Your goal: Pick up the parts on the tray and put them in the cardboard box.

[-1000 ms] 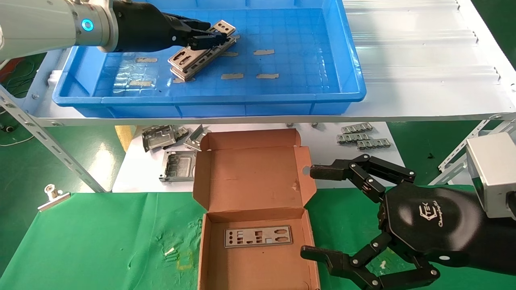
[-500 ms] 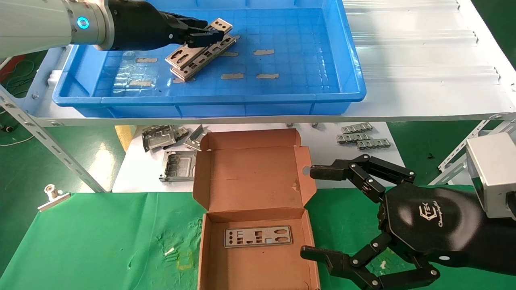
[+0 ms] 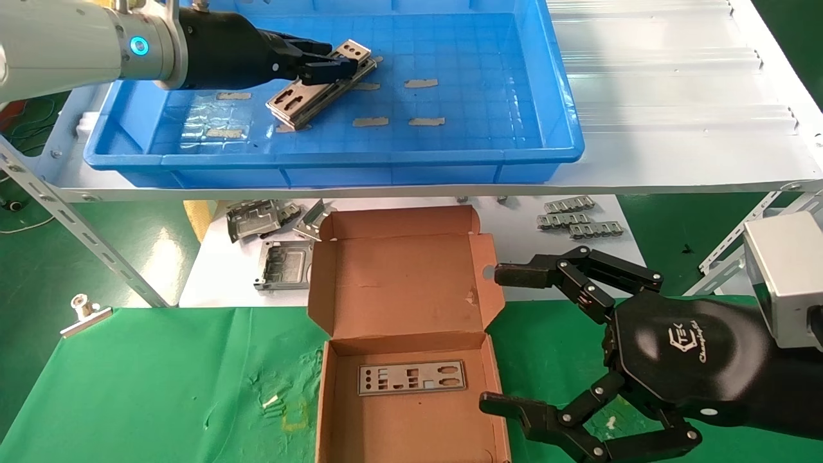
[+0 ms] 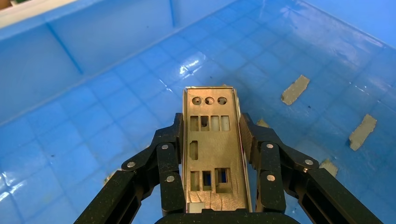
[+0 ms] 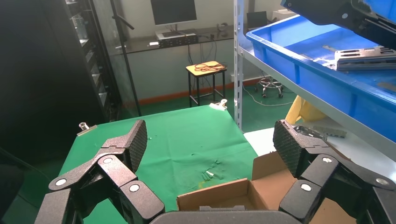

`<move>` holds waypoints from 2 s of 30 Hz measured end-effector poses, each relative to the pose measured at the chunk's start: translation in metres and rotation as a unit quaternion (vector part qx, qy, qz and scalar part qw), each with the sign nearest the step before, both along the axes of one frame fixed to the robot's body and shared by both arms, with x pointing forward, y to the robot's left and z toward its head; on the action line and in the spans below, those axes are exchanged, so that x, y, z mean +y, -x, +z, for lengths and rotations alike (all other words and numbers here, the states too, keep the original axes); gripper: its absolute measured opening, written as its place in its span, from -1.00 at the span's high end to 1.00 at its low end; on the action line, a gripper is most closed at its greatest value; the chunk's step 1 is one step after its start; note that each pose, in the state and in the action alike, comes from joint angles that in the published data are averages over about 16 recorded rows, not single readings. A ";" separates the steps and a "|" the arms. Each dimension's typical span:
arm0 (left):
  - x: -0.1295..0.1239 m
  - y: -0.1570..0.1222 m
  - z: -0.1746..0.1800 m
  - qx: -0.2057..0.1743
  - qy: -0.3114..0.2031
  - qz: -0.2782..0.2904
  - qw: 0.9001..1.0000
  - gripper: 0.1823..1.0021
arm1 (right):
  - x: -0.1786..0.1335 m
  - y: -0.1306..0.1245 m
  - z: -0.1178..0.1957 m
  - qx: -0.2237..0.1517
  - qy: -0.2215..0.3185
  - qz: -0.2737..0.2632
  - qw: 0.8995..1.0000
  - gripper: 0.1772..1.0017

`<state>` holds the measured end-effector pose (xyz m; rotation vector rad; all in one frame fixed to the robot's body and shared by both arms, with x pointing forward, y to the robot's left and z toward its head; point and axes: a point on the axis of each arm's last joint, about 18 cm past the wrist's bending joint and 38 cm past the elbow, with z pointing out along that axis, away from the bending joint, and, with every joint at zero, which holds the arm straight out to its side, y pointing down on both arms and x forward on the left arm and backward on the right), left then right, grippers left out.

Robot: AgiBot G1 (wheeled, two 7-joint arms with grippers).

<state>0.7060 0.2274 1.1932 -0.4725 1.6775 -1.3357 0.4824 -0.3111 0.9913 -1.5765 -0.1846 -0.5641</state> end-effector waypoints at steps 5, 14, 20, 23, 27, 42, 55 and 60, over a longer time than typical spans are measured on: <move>0.000 0.000 -0.001 0.003 0.002 0.000 1.000 0.32 | 0.000 0.000 0.000 0.000 0.000 0.000 1.000 -1.00; -0.001 -0.001 -0.002 0.005 0.003 -0.001 1.000 0.25 | 0.000 0.000 0.000 0.000 0.000 0.000 1.000 -1.00; -0.002 -0.001 -0.002 0.003 0.002 -0.001 1.000 0.13 | 0.000 0.000 0.000 0.000 0.000 0.000 1.000 -1.00; -0.002 -0.002 -0.002 0.001 0.001 0.000 1.000 0.08 | 0.000 0.000 0.000 0.000 0.000 0.000 1.000 -1.00; -0.003 -0.002 -0.002 0.000 -0.001 0.000 1.000 0.06 | 0.000 0.000 0.000 0.000 0.000 0.000 1.000 -1.00; -0.003 -0.001 0.000 -0.003 -0.001 -0.001 1.000 0.28 | 0.000 0.000 0.000 0.000 0.000 0.000 1.000 -1.00; 0.000 0.009 0.014 -0.012 0.007 -0.013 1.000 0.35 | 0.000 0.000 0.000 0.000 0.000 0.000 1.000 -1.00; 0.001 0.018 0.023 -0.020 0.010 -0.030 0.999 0.35 | 0.000 0.000 0.000 0.000 0.000 0.000 1.000 -1.00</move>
